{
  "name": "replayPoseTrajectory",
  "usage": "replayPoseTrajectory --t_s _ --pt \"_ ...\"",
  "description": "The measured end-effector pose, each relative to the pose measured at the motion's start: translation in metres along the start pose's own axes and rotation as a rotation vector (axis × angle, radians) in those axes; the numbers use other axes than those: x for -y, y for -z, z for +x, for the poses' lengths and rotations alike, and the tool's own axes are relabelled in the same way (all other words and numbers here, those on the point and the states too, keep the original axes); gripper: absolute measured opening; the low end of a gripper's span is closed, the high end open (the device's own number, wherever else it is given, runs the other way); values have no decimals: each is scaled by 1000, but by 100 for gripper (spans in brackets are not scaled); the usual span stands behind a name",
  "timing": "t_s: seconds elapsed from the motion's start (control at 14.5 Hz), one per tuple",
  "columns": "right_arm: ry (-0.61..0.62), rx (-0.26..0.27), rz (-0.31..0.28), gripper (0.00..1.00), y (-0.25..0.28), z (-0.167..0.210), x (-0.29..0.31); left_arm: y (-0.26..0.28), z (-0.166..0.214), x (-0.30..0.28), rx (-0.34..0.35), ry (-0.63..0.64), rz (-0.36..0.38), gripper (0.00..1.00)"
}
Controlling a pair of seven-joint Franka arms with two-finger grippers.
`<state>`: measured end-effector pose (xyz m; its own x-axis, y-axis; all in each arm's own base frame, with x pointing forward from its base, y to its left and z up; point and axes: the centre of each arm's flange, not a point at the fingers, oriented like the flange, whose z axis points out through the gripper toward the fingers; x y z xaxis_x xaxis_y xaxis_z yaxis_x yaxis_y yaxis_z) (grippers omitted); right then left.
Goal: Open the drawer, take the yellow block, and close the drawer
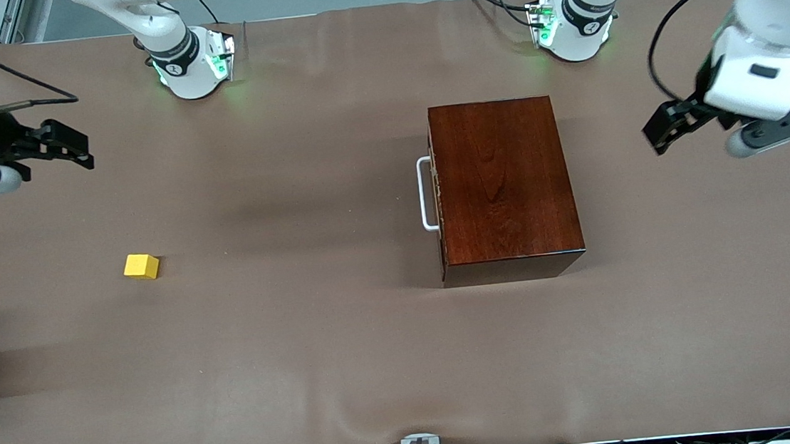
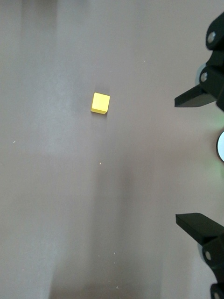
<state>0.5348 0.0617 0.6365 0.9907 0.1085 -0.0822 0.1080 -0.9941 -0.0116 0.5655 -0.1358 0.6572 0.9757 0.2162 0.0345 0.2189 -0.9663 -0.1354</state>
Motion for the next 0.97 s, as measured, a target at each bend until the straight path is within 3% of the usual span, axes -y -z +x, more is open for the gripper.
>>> replayPoseTrajectory --t_s 0.55,0.97 --pt "32 -44 -4 100 18 -3 1 -15 1 51 72 -120 -2 100" --pt "39 -44 -7 100 17 -1 -9 -34 -11 66 27 -167 -51 100"
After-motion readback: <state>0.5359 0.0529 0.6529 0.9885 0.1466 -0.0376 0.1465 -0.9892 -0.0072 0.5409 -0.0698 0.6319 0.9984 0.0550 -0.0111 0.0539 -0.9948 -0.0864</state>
